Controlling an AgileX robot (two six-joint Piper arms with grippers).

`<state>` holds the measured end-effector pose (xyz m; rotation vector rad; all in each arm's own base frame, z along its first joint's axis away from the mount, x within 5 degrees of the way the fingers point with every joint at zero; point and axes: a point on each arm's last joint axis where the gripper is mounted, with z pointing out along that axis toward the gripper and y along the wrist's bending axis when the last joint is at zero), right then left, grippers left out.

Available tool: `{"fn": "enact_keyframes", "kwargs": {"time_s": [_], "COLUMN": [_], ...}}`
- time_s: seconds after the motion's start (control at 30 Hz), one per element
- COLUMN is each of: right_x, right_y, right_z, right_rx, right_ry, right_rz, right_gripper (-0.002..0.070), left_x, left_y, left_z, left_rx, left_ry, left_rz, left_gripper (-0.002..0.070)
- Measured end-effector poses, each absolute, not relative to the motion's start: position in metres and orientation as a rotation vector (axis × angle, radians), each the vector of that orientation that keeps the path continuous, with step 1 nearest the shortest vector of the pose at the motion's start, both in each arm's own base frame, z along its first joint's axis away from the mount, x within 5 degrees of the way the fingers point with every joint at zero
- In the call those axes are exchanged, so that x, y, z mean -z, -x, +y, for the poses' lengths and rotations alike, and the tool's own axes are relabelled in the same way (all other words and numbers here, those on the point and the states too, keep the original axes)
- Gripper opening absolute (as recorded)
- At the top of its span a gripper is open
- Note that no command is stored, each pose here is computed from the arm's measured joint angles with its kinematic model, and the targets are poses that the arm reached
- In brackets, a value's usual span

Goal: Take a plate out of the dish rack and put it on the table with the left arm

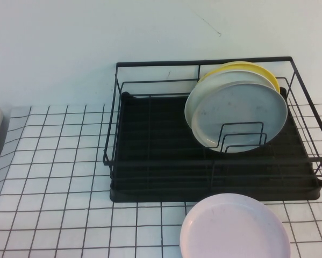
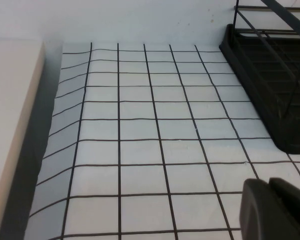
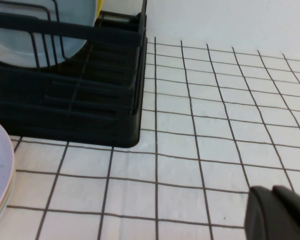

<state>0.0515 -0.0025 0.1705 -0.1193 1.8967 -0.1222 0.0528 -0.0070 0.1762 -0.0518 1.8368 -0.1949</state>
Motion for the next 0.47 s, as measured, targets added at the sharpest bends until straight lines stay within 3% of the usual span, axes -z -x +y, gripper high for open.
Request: {"fn": "enact_keyframes", "kwargs": {"time_s": [0.47], "right_x": [-0.1705], "right_y": [-0.0515], "right_z": [-0.0025], "right_rx": [0.122], "right_ry": [0.119], "right_rz": [1.897], "right_gripper": [-0.0001], "left_x": [-0.1759], "left_y": [-0.0527], "left_z": [-0.0075], "left_rx": [0.215], "left_ry": [0.066], "left_rz": [1.841], "left_gripper": [-0.0002]}}
